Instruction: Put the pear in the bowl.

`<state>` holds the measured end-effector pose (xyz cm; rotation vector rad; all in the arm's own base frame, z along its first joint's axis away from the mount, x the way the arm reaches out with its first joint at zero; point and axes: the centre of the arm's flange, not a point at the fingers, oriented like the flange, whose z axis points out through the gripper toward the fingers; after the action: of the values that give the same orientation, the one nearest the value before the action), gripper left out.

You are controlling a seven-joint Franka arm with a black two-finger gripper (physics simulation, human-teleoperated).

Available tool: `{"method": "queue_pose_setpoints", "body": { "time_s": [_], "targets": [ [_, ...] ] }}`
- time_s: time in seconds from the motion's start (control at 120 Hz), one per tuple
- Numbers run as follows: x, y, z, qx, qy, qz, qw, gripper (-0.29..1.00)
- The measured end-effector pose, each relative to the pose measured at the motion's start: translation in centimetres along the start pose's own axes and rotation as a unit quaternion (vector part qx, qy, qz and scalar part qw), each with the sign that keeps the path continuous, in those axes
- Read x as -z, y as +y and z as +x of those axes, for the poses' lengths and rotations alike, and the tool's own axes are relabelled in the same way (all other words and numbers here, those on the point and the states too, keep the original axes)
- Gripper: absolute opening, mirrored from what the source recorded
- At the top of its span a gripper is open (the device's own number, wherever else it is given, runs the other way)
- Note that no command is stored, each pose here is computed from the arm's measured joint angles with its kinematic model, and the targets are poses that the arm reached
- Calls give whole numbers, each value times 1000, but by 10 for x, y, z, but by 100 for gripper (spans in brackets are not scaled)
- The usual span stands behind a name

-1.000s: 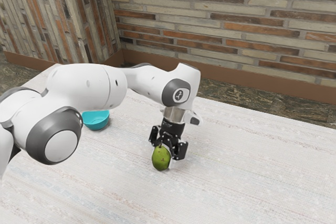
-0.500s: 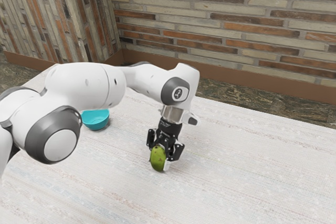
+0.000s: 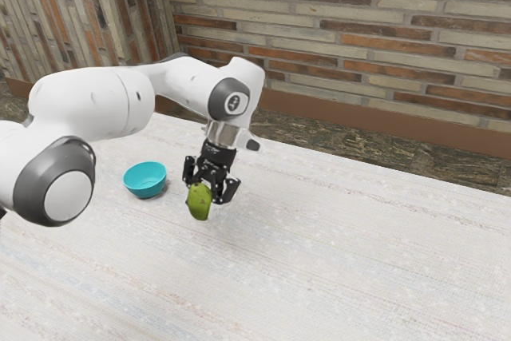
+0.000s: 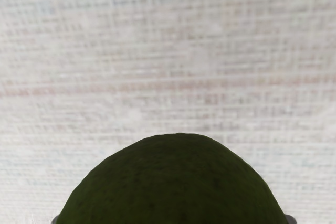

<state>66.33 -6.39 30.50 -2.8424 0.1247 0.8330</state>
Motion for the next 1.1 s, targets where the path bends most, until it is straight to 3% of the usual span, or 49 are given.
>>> {"method": "queue_pose_setpoints", "body": {
  "time_s": [0.283,0.642,1.1],
  "targets": [
    [13,-81,-12,24,10,29,999,40],
    [21,-124,-27,-12,10,89,996,40],
    [-16,-164,-46,-39,-22,97,994,39]
  ]
}}
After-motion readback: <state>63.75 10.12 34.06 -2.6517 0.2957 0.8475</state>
